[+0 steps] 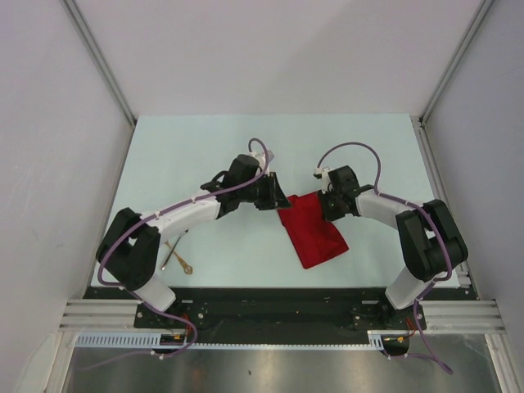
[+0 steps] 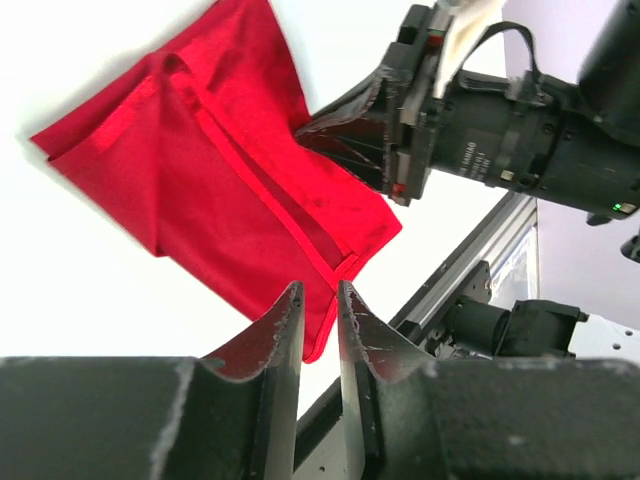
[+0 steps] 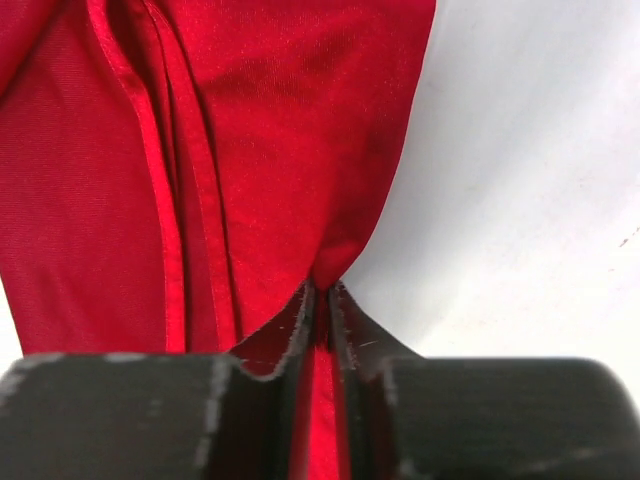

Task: Fold the napkin into a case and place the utensils inside
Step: Pick up the 2/3-rectangle-folded napkin from the center of the board.

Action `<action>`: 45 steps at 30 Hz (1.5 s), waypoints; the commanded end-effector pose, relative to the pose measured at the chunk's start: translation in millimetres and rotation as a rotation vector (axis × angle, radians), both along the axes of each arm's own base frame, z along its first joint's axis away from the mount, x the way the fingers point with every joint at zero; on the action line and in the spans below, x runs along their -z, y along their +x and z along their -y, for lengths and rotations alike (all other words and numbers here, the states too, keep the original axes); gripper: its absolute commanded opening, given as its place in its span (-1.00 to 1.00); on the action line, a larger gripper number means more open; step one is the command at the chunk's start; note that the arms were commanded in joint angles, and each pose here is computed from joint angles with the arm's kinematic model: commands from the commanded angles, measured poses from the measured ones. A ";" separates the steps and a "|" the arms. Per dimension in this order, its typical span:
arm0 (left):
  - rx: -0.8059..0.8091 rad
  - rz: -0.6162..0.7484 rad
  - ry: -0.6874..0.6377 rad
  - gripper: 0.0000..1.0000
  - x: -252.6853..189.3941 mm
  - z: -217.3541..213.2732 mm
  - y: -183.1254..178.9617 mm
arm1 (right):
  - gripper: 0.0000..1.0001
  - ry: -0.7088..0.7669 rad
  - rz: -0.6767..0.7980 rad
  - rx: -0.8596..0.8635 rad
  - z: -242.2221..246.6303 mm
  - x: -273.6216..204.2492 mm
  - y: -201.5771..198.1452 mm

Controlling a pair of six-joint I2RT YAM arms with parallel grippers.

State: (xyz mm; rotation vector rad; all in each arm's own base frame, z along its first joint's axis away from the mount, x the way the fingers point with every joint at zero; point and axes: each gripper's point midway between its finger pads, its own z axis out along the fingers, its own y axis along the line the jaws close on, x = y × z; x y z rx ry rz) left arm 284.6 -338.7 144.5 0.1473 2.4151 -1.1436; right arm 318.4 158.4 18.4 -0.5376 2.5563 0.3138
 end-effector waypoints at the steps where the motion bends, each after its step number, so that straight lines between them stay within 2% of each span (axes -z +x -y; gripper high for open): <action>1: -0.006 -0.010 -0.027 -0.48 -11.0 -5.5 -2.4 | -0.84 0.007 -0.060 -0.025 -8.8 8.2 -16.7; 4: 0.008 -0.045 -0.049 -0.41 -8.0 0.2 -4.2 | -1.00 -0.006 -0.020 -0.017 -10.5 -4.6 -12.6; 9: 0.015 -0.143 -0.108 -0.30 4.8 15.3 -1.7 | -1.00 -0.026 0.095 0.015 -19.3 -37.5 -8.2; 15: -0.021 -0.305 -0.201 -0.20 15.6 31.4 4.3 | -1.00 -0.048 0.182 0.094 -28.6 -52.9 -14.4; 27: -0.130 -0.404 -0.247 -0.02 14.8 30.7 25.2 | -1.00 -0.036 0.259 0.121 -38.9 -60.3 -18.1; 32: -0.124 -0.494 -0.245 -0.02 28.6 41.0 28.3 | -1.00 -0.036 0.284 0.107 -37.7 -58.8 -17.3; 37: -0.166 -0.514 -0.221 0.06 32.9 43.8 38.9 | -1.00 -0.022 0.300 0.092 -39.9 -56.7 -16.6; 38: -0.165 -0.517 -0.214 0.14 33.2 44.1 39.5 | -1.00 -0.022 0.303 0.087 -39.9 -56.7 -16.6; 41: -0.165 -0.503 -0.219 0.15 28.9 49.4 48.3 | -1.00 -0.016 0.329 0.072 -40.8 -61.8 -14.6; 45: -0.171 -0.552 -0.190 0.15 38.0 52.5 44.9 | -1.00 -0.010 0.348 0.071 -40.0 -68.6 -10.1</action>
